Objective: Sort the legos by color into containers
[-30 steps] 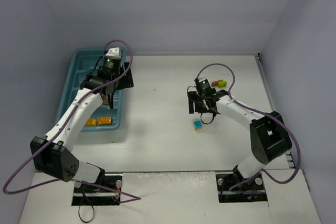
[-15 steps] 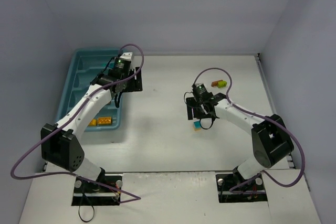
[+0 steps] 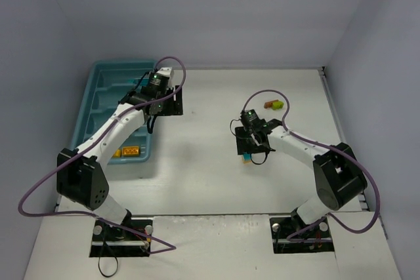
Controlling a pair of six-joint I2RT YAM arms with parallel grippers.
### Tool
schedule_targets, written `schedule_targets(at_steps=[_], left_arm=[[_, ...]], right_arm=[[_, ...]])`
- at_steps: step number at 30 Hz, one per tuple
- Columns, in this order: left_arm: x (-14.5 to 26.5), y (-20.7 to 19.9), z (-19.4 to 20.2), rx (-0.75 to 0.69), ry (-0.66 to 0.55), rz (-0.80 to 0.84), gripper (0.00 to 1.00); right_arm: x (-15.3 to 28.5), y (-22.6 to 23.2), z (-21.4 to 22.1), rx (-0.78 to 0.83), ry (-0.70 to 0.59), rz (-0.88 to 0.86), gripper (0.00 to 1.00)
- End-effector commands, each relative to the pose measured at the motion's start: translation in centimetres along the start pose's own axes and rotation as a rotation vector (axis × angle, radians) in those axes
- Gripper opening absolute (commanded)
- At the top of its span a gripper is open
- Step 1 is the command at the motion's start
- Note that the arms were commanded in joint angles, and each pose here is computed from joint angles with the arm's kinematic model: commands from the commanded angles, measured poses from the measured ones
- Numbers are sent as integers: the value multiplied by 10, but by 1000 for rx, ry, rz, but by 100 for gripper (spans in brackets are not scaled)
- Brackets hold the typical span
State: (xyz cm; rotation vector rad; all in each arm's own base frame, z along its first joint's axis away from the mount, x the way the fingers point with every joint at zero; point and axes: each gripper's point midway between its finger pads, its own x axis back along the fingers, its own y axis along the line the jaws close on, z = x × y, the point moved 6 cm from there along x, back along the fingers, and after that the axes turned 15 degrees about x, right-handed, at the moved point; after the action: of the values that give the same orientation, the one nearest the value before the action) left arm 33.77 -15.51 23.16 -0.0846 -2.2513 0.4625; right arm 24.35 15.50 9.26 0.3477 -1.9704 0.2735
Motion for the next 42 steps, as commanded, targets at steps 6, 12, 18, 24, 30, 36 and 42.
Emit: schedule_targets(at_steps=[6,12,18,24,30,36,42], left_arm=[[12,-29,-22,-22,-70,133,66],[15,-38,-20,-38,-51,218,66],[22,-56,-13,-104,-1,402,66],[38,-83,-7,-215,57,711,66],[62,-105,-8,-266,113,996,66],[75,-112,-7,-331,129,1106,66],[80,-114,-2,-372,168,1166,66]], right_arm=[[6,3,-6,2,-22,-13,17],[9,10,-22,44,-57,-77,0],[44,8,-76,46,-320,-267,0],[107,-4,-128,197,-702,-565,0],[138,-5,-144,323,-839,-759,0],[154,5,-144,447,-861,-942,0],[163,7,-148,494,-878,-994,0]])
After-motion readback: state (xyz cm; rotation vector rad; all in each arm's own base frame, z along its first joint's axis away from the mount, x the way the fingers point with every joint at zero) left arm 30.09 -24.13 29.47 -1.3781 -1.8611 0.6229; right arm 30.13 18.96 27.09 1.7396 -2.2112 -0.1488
